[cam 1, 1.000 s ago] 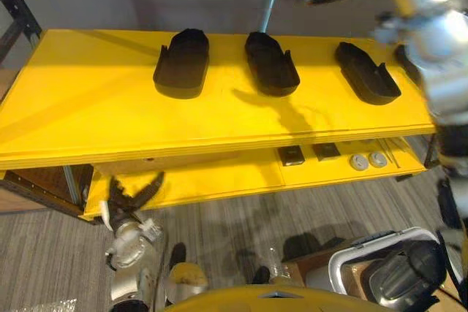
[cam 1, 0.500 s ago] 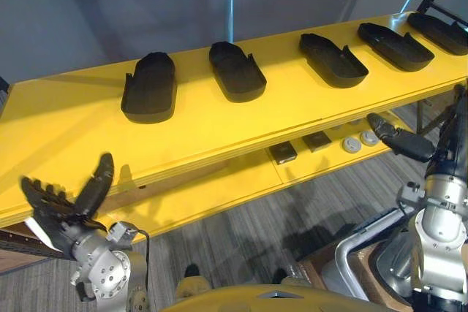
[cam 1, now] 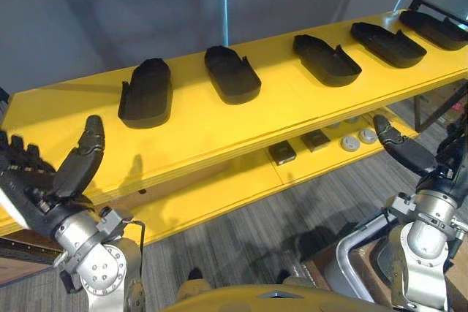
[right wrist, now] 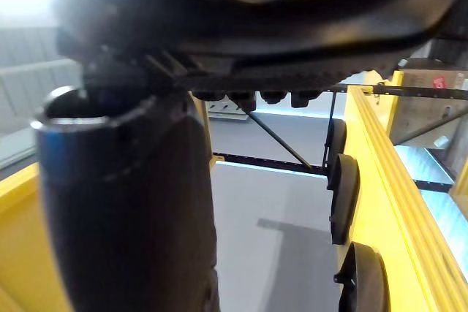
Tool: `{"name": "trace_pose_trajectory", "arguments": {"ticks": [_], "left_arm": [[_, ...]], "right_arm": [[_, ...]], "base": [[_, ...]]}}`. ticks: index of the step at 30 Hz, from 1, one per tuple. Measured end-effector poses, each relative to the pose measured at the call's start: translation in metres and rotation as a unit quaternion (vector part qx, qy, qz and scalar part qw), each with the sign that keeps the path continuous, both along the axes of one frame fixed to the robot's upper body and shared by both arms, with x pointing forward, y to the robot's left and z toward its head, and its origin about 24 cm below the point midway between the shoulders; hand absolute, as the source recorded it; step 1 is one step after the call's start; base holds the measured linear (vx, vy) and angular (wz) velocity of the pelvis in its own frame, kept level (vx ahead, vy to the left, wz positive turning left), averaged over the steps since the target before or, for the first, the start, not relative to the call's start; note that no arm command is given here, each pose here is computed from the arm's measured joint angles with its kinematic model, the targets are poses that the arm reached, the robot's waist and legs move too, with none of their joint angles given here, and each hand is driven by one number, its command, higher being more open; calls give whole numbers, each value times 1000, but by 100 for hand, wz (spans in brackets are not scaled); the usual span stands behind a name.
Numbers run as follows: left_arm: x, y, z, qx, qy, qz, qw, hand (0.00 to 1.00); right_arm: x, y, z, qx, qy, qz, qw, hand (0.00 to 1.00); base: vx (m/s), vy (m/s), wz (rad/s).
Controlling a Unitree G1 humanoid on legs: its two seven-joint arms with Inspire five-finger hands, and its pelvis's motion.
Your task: Walk over and take three plastic housings, then place them on the shelf
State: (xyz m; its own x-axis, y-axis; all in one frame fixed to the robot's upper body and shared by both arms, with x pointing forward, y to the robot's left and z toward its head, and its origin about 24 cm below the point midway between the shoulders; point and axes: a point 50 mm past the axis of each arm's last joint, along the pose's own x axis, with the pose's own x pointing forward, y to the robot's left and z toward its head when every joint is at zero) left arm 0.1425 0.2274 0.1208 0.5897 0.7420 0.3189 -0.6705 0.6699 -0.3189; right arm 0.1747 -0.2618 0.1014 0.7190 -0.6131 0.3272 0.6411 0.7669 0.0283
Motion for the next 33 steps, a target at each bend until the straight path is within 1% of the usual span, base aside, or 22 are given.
{"name": "trace_pose_trajectory", "arguments": {"ticks": [1,3,7,9,10,13,15,16,18,23,26,28,31,33], "left_arm": [[6,0,2,10,2,-19,1000,100],[19,4,-1,15,13,-48,999,100],[33,20,-18,23,73,-55,996,100],[39,31,-30,12,105,-57,993,100],[41,34,-32,5,109,-56,992,100],[50,51,-40,-6,126,-17,992,100],[52,70,-43,-20,133,44,990,100],[51,75,-44,-24,134,62,989,100],[50,88,-42,-40,125,122,984,100],[38,103,-31,-49,81,213,973,100],[34,111,-26,-42,68,236,968,100],[35,115,-24,-36,65,228,971,100],[42,119,-29,-52,68,148,985,100],[48,119,-40,-79,71,84,991,100]], "right_arm": [[1,2,-1,16,-7,7,1000,100],[1,3,-1,13,-15,18,1000,100],[2,4,2,-8,-21,42,999,100],[3,2,5,-29,-15,62,998,100],[4,2,7,-36,-14,67,997,100],[6,1,12,-66,-13,97,993,100],[7,-1,14,-83,-6,110,990,100],[8,-2,14,-87,-3,111,990,100],[7,-11,13,-99,6,104,990,100],[5,-17,13,-104,10,94,990,100],[5,-18,11,-104,13,96,990,100],[5,-18,10,-103,16,96,990,100],[6,-18,12,-104,8,99,990,100],[11,-16,18,-112,-3,114,987,100]], "base": [[3,2,-19],[0,8,-26],[-8,7,-26],[-6,12,-30],[-5,15,-31],[-3,20,-20],[4,12,-16],[14,13,-16],[5,24,-11],[1,10,-2],[0,0,0],[0,0,0],[0,0,0],[-28,-2,-6]]}}
